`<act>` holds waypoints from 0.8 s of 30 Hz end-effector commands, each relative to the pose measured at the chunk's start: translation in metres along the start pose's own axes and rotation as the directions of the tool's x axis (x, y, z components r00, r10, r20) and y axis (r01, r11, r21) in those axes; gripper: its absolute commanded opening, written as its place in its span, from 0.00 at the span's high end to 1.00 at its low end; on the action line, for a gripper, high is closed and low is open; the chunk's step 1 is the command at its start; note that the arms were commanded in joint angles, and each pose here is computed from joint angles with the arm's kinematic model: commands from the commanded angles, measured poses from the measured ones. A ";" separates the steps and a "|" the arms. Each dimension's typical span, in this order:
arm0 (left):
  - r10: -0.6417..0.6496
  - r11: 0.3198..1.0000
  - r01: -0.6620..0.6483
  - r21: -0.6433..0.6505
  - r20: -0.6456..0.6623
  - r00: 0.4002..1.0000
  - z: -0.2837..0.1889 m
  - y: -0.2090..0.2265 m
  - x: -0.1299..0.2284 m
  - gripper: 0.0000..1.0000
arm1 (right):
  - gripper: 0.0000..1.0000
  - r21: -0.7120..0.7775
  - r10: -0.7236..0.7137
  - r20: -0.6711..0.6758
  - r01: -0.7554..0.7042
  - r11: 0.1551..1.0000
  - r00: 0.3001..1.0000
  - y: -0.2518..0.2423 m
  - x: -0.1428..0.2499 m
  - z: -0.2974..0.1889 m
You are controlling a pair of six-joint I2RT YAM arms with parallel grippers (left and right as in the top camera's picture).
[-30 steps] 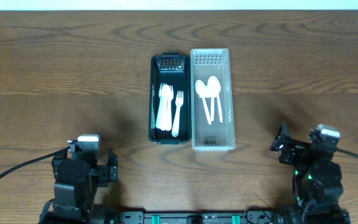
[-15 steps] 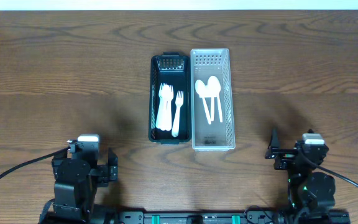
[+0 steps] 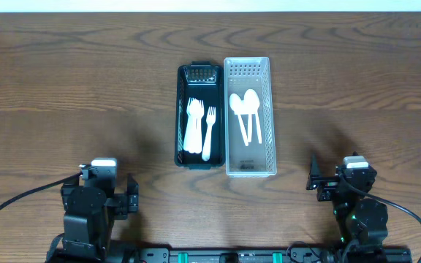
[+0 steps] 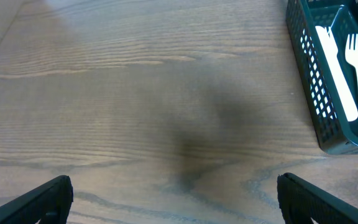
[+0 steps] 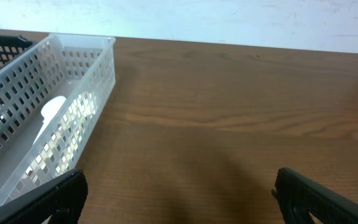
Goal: Pack container
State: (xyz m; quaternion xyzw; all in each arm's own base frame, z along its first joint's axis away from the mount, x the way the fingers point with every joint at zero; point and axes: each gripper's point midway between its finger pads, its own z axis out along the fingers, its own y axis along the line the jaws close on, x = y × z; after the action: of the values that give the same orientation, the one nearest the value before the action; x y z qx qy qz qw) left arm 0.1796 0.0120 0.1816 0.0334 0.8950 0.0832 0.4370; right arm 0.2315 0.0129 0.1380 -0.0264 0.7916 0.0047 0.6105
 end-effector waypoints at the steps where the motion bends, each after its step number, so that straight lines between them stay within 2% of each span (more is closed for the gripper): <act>1: 0.014 1.000 -0.014 -0.004 -0.002 1.000 0.000 0.000 0.001 0.02 | 0.01 -0.004 -0.016 0.003 0.016 1.000 1.000 0.000 0.001 0.000; 21: 0.014 1.000 -0.014 -0.006 -0.003 1.000 0.000 0.001 0.001 0.02 | 0.01 -0.004 -0.016 0.003 0.016 1.000 1.000 0.000 0.001 0.000; 24: 0.002 1.000 -0.001 -0.011 0.032 0.999 -0.003 0.003 -0.003 0.02 | 0.01 -0.004 -0.016 0.003 0.016 1.000 1.000 0.000 0.001 0.000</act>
State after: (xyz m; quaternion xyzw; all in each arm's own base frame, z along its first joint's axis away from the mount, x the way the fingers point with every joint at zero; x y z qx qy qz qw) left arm 0.1799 0.0123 0.1823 0.0337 0.8941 0.0843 0.4386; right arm 0.2314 0.0146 0.1380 -0.0296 0.7915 0.0085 0.6104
